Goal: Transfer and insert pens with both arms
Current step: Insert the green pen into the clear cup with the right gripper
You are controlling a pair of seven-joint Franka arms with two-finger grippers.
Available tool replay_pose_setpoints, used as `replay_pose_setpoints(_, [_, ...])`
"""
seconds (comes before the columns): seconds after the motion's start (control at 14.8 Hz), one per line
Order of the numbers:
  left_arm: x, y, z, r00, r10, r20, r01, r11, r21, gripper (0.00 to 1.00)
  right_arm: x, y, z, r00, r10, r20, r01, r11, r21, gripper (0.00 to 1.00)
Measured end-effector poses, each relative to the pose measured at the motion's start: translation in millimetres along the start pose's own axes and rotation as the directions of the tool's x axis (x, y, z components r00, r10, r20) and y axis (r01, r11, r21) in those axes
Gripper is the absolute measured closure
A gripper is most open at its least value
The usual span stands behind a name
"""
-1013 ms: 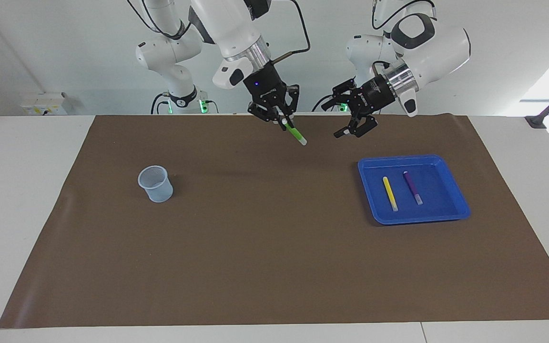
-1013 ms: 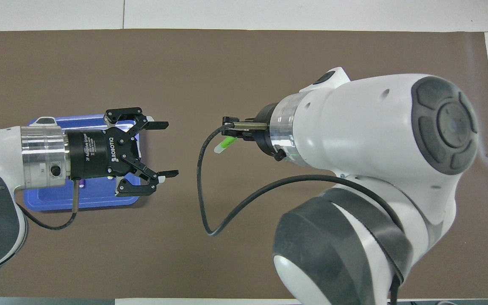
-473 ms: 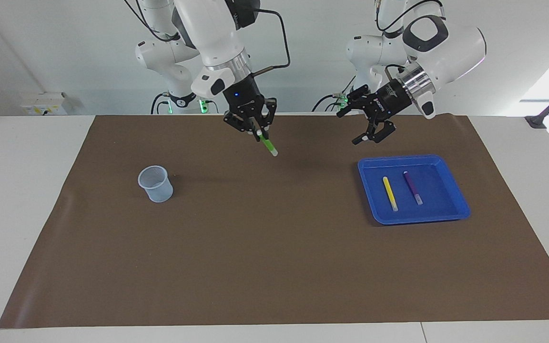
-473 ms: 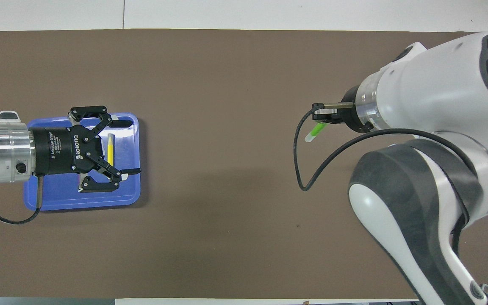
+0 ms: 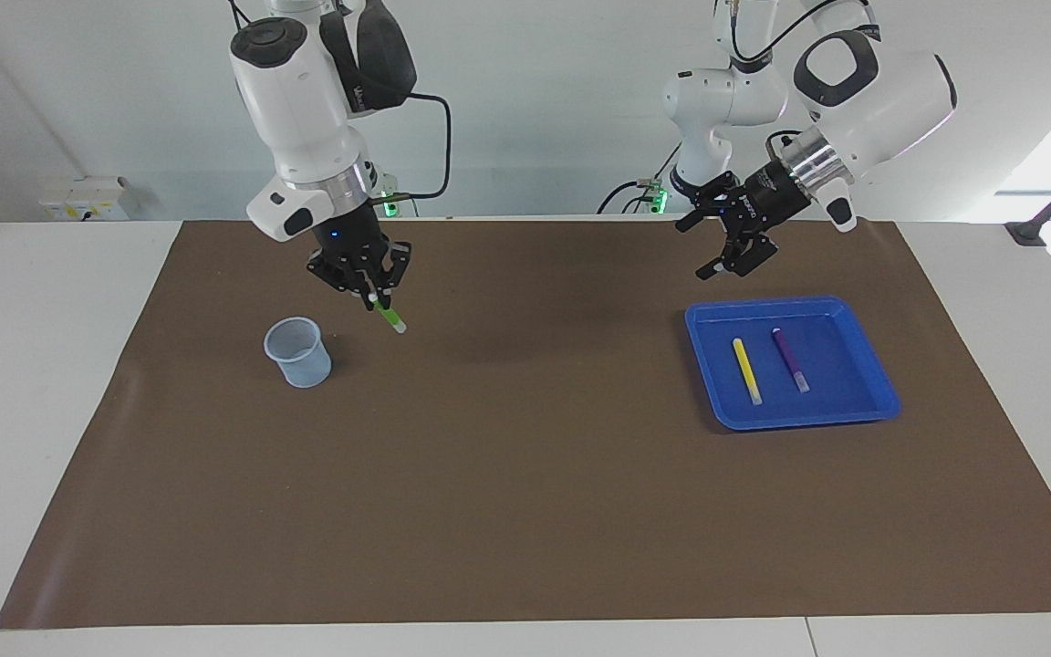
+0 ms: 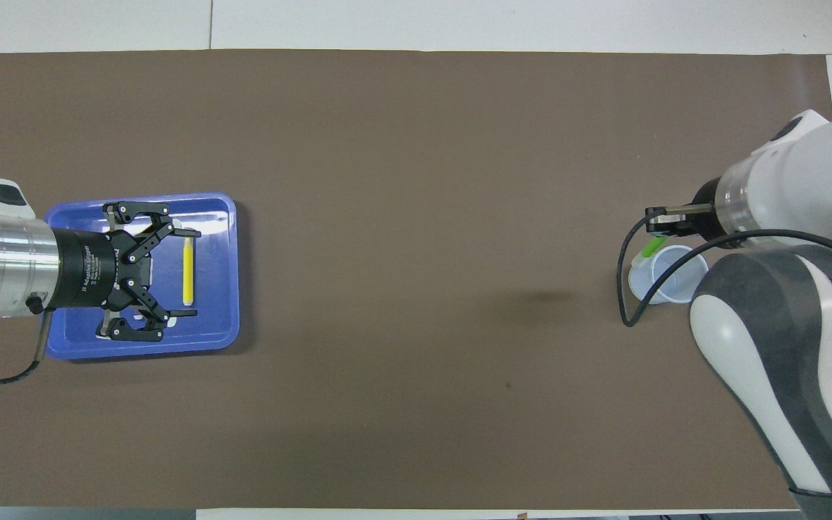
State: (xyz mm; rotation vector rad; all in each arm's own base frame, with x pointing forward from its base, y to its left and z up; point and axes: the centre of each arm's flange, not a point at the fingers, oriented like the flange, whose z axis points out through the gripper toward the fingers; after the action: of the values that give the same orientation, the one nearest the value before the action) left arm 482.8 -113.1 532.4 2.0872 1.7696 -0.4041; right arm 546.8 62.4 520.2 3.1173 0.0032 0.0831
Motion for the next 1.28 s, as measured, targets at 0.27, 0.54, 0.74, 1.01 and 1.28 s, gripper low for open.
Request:
replay_pose_setpoints(0.27, [30.2, 0.5, -11.4, 0.99, 0.139, -0.029, -0.139, 0.99, -0.007, 0.0, -7.4, 57.1, 10.5, 1.0, -0.024, 0.007, 0.024, 0.999, -0.023, 0.82])
replay_pose_setpoints(0.54, [72.0, -2.3, -16.5, 0.946, 0.316, -0.069, -0.315, 0.949, 0.02, 0.0, -16.7, 72.1, 34.4, 0.997, -0.056, -0.051, 0.055, 0.998, -0.029, 0.82])
replay_pose_setpoints(0.74, [96.2, -4.0, -12.2, 0.888, 0.451, -0.092, -0.445, 0.892, 0.074, 0.0, -29.0, 67.1, 50.7, 0.995, -0.067, -0.079, 0.065, 0.997, -0.031, 0.82])
replay_pose_setpoints(1.01, [127.2, 1.2, 9.5, 0.778, 0.624, -0.074, -0.608, 0.777, 0.16, 0.0, -44.6, 62.9, 73.2, 0.992, -0.077, -0.104, 0.074, 0.997, -0.031, 0.82])
replay_pose_setpoints(1.28, [163.1, 10.7, 39.0, 0.645, 0.762, -0.062, -0.728, 0.637, 0.254, 0.0, -52.2, 62.8, 94.3, 0.989, -0.078, -0.126, 0.075, 0.997, -0.03, 0.82])
